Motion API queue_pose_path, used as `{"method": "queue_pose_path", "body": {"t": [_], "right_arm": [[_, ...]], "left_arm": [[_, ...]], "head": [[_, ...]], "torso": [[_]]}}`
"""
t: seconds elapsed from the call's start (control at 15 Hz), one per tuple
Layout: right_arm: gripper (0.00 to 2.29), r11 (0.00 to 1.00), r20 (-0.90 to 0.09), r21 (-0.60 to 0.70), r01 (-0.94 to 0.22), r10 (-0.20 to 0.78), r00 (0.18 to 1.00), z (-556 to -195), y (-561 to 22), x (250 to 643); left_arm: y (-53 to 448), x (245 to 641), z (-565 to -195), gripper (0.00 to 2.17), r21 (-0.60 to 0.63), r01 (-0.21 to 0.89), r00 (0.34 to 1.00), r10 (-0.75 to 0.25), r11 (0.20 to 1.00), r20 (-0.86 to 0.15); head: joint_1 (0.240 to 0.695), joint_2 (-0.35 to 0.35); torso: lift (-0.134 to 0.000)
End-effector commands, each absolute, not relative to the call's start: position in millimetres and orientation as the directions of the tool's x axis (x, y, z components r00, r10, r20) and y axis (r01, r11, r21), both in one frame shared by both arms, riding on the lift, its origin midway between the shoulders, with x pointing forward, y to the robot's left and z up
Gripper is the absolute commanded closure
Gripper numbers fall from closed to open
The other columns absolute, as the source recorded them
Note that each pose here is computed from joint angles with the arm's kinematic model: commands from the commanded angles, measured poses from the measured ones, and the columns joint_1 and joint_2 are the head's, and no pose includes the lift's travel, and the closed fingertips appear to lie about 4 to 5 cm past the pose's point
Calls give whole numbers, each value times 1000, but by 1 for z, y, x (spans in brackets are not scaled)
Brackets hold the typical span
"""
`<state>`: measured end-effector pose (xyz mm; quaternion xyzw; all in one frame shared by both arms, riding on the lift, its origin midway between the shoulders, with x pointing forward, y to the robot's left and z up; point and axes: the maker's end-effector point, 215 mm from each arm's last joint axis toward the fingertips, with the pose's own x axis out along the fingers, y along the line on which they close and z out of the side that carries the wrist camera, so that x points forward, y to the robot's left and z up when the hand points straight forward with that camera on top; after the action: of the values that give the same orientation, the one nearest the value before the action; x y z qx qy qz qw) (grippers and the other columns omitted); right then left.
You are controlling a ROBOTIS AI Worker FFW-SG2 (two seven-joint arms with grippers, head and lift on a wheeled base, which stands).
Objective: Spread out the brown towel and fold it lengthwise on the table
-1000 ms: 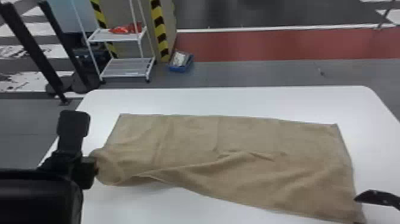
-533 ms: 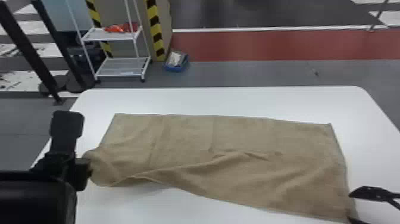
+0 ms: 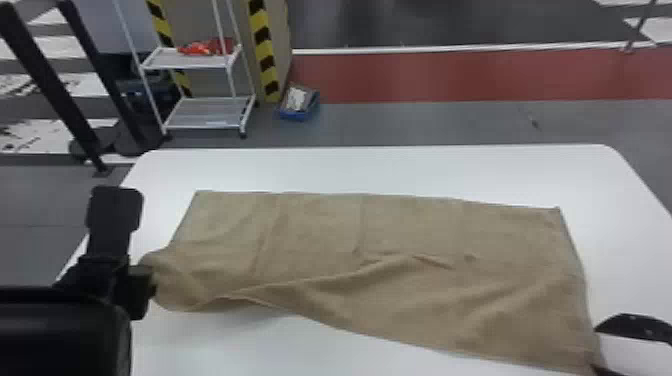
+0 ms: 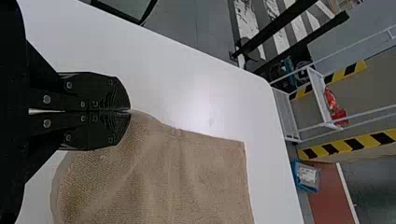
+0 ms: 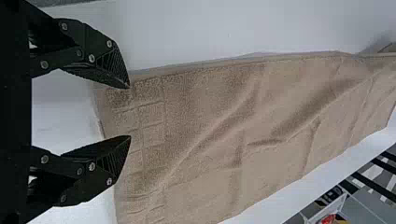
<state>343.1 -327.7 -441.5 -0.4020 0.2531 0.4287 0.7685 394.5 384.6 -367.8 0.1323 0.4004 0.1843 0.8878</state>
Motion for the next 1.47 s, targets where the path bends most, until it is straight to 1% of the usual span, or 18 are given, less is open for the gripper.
{"method": "queue_pose_path", "body": {"t": [0.0, 0.33, 0.4, 0.67, 0.8, 0.87, 0.93, 1.0, 1.07, 1.2, 1.33, 1.4], "right_arm": [[596, 307, -740, -386, -870, 461, 491, -446, -325, 337], [596, 287, -764, -362, -887, 454, 459, -460, -323, 326], [660, 289, -762, -368, -884, 451, 465, -458, -326, 329], [684, 299, -763, -366, -881, 445, 468, -459, -328, 335], [772, 316, -775, -355, -880, 426, 466, -462, -332, 338], [772, 324, -776, -351, -879, 424, 466, -463, -334, 339], [934, 339, -784, -338, -878, 415, 462, -464, -337, 340], [1042, 350, -790, -323, -879, 412, 454, -467, -337, 340], [1069, 356, -790, -321, -878, 411, 455, -466, -339, 340], [1241, 372, -786, -318, -872, 411, 462, -464, -341, 342], [1244, 387, -767, -330, -861, 422, 484, -455, -344, 345], [1244, 400, -749, -346, -848, 426, 507, -445, -348, 347]], "left_arm": [[384, 394, -367, 1440, 383, -223, 611, 435, 896, -662], [383, 394, -368, 1436, 383, -223, 611, 434, 897, -662], [382, 394, -368, 1436, 382, -222, 611, 433, 897, -662], [378, 395, -368, 1440, 381, -213, 616, 427, 900, -662], [382, 394, -367, 1440, 382, -221, 613, 433, 897, -661], [383, 394, -367, 1440, 383, -224, 612, 435, 896, -661], [385, 394, -367, 1440, 384, -225, 611, 437, 895, -660], [385, 394, -367, 1440, 384, -225, 611, 437, 895, -660], [385, 393, -367, 1440, 384, -226, 611, 437, 895, -660], [386, 393, -366, 1440, 386, -229, 610, 441, 894, -659], [386, 393, -365, 1440, 387, -230, 611, 442, 893, -657], [386, 393, -364, 1440, 388, -232, 611, 444, 892, -655]], "head": [[695, 89], [695, 97], [695, 98], [695, 89], [695, 81], [695, 80], [695, 79], [695, 78], [695, 77], [695, 73], [695, 73], [695, 71]], "torso": [[-124], [-124], [-124], [-124], [-124], [-124], [-124], [-124], [-124], [-124], [-124], [-124]]}}
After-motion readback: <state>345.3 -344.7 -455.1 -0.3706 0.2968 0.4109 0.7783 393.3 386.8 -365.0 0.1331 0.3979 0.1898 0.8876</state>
